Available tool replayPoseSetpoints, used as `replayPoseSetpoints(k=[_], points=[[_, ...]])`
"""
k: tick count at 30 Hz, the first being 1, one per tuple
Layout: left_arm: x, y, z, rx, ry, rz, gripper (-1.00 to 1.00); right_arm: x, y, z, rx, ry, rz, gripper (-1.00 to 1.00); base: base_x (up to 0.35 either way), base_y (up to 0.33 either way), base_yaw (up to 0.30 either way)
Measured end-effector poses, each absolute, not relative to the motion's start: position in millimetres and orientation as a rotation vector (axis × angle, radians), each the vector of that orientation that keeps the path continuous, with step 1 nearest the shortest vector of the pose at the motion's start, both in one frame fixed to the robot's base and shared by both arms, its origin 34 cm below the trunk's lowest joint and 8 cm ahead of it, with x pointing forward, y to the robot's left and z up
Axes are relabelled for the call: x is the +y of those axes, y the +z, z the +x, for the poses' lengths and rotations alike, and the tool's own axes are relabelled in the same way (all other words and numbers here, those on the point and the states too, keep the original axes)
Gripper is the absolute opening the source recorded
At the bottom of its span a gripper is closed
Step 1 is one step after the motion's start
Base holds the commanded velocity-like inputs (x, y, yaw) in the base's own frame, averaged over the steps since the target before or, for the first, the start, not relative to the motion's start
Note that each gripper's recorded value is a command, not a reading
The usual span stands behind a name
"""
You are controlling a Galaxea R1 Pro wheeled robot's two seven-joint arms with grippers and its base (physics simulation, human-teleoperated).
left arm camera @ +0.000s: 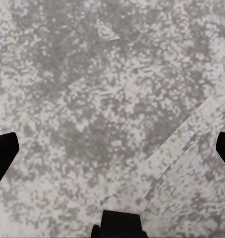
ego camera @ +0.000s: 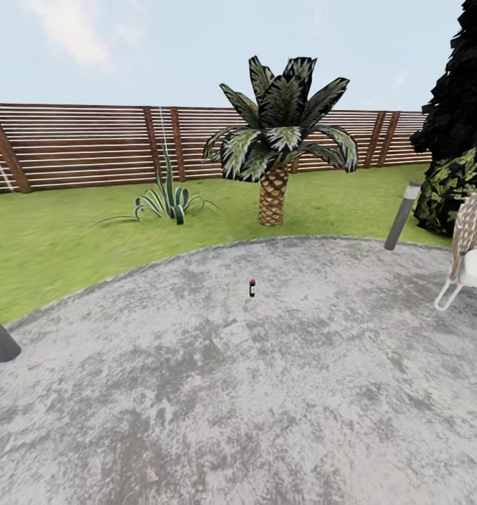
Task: In the garden, pick up the pesticide atomizer on the floor and spray pesticide onto both trees until each tree trunk is fully covered.
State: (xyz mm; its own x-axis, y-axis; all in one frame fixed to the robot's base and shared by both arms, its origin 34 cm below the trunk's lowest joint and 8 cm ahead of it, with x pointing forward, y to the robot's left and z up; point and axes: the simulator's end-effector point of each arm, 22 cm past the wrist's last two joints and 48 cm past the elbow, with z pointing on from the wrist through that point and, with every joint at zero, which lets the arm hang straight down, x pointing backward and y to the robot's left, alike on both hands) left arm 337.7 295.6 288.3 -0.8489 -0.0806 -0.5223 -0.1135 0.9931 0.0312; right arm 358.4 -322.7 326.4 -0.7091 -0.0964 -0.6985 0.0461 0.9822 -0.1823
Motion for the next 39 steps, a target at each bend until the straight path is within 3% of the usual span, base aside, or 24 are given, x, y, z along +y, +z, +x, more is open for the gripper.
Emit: replayPoseSetpoints(k=[39], points=[[295.7,288.3,337.7,2.590,0.082,-0.136,1.00,-320.7,326.2,358.4,2.347,-0.234,-0.038,1.00,0.336,0.080,0.000]])
